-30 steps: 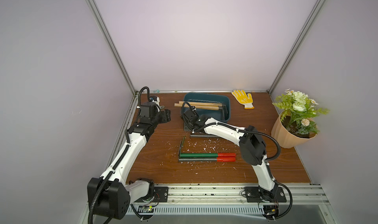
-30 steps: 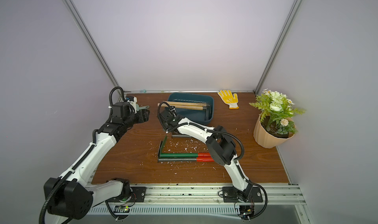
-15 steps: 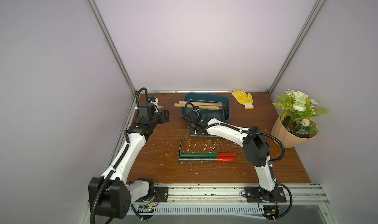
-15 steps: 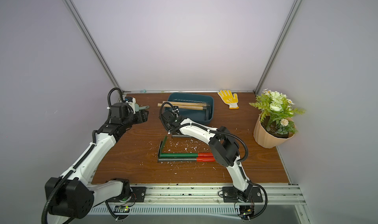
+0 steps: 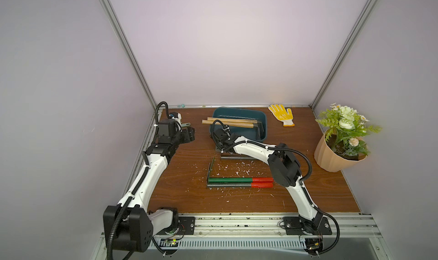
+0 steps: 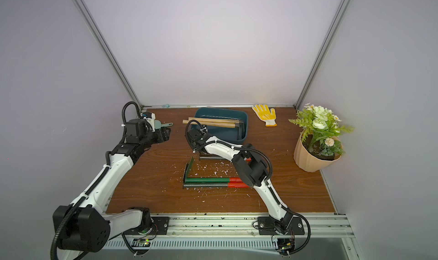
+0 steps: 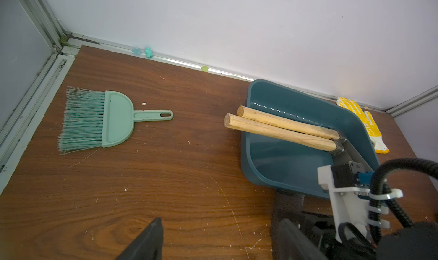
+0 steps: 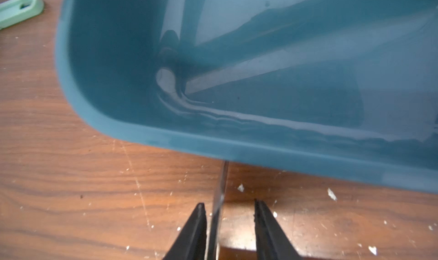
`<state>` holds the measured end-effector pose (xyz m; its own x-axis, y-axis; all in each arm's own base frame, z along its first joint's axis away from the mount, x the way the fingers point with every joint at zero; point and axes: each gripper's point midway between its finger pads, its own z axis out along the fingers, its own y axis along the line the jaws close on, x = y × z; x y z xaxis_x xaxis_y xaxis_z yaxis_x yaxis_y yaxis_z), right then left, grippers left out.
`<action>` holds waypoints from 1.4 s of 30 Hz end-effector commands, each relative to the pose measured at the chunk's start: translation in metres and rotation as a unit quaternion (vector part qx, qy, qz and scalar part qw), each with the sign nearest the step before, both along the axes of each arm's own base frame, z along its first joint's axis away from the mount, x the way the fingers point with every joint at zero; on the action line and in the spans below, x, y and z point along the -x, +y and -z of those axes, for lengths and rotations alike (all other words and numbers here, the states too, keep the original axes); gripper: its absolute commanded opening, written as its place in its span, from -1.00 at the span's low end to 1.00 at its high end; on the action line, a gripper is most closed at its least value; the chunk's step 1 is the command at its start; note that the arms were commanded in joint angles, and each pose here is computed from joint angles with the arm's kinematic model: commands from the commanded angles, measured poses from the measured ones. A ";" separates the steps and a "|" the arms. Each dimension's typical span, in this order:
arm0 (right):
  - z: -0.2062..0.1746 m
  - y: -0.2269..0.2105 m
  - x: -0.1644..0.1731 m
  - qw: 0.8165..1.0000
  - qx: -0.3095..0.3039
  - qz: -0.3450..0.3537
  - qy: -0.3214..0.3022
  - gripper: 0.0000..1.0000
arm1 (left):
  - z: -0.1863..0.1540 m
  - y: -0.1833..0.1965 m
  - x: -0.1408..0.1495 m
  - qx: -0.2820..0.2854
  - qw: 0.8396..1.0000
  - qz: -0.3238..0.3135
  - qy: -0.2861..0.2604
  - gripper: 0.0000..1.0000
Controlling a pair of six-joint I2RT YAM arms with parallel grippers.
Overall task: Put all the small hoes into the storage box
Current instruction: Pick up the hoe from the center of the board.
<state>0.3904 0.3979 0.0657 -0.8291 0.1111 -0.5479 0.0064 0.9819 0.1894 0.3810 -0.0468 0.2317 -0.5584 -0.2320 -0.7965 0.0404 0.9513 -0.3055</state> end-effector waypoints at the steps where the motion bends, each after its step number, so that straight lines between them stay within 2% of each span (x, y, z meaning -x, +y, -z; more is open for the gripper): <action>1: -0.008 0.004 -0.006 1.000 -0.022 0.015 -0.003 -0.32 | 0.000 0.003 -0.003 0.006 1.000 0.002 -0.004 0.54; 10: -0.010 0.002 0.008 0.999 -0.042 0.012 0.010 -0.64 | 0.002 0.002 -0.002 0.004 1.000 0.005 -0.002 0.53; 15: -0.017 -0.008 0.018 0.999 -0.051 0.019 0.007 -1.00 | 0.003 0.002 -0.002 0.005 1.000 0.007 0.000 0.52; 20: -0.034 -0.011 0.027 0.997 -0.071 0.019 0.003 -1.00 | -0.002 -0.002 0.001 0.002 1.000 0.021 -0.006 0.52; 26: -0.102 -0.002 0.041 0.992 -0.123 0.003 -0.029 -1.00 | -0.015 -0.010 0.007 0.004 0.998 0.049 -0.029 0.52; 31: -0.193 -0.004 0.031 0.979 -0.179 0.004 -0.099 -1.00 | -0.025 -0.020 0.016 0.011 0.995 0.081 -0.056 0.52; 35: -0.247 -0.017 -0.006 0.969 -0.192 0.011 -0.154 -1.00 | -0.041 -0.044 0.027 0.037 0.984 0.147 -0.098 0.53; 38: -0.278 -0.024 -0.043 0.960 -0.235 0.013 -0.154 -1.00 | -0.049 -0.058 0.032 0.037 0.977 0.175 -0.119 0.53; 42: -0.323 -0.027 -0.076 0.940 -0.283 0.018 -0.191 -1.00 | -0.060 -0.084 0.043 0.035 0.962 0.226 -0.150 0.52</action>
